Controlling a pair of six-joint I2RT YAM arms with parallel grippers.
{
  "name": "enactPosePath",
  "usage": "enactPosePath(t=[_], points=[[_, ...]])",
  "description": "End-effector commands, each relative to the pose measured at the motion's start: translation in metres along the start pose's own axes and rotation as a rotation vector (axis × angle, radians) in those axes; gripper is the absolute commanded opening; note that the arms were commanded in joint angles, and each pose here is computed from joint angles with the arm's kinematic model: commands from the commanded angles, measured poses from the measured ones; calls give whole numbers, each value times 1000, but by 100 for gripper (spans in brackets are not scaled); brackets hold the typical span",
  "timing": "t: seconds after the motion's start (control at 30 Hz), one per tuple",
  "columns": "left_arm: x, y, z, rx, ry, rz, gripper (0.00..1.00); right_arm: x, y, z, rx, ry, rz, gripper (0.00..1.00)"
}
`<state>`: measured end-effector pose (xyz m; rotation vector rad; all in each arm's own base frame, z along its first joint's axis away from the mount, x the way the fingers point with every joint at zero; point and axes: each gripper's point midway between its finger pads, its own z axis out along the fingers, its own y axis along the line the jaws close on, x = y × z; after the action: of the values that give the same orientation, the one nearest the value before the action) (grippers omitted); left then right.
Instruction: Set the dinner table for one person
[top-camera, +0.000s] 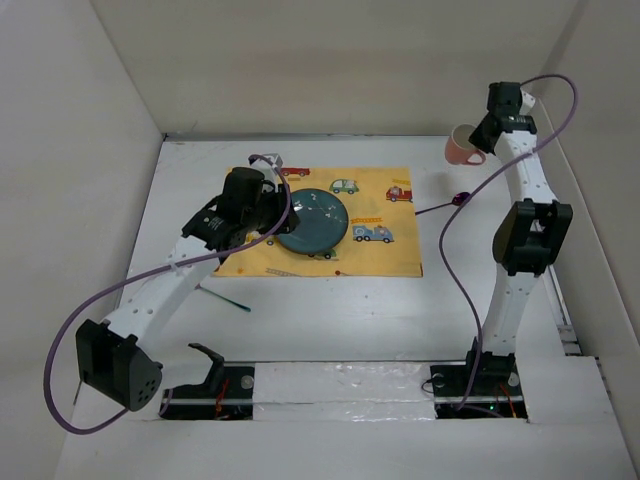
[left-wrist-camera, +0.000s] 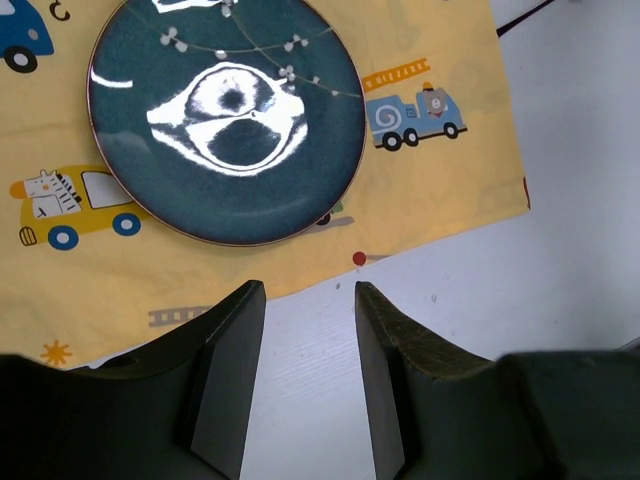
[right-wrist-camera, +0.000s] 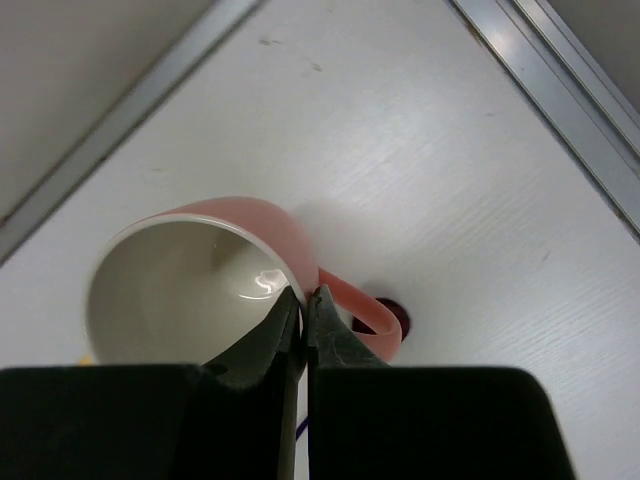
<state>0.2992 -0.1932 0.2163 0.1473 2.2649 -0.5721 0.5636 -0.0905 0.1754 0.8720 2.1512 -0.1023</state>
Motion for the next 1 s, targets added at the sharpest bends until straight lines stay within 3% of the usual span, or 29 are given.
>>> enactPosePath(t=[0.0,0.17,0.37,0.97], points=[[-32,-14,-6,42,-90,13,38,-46,89,-94,-296,-183,-7,0],[-35,-16,-8,53,-92,27,39,21,146,-108,-363,-88,-122,0],[-25,-14,-19,59,-91,38,39,54,175,-107,-369,-41,-185,0],[-16,-15,-22,80,-82,39,39,93,165,-58,-239,44,-224,0]])
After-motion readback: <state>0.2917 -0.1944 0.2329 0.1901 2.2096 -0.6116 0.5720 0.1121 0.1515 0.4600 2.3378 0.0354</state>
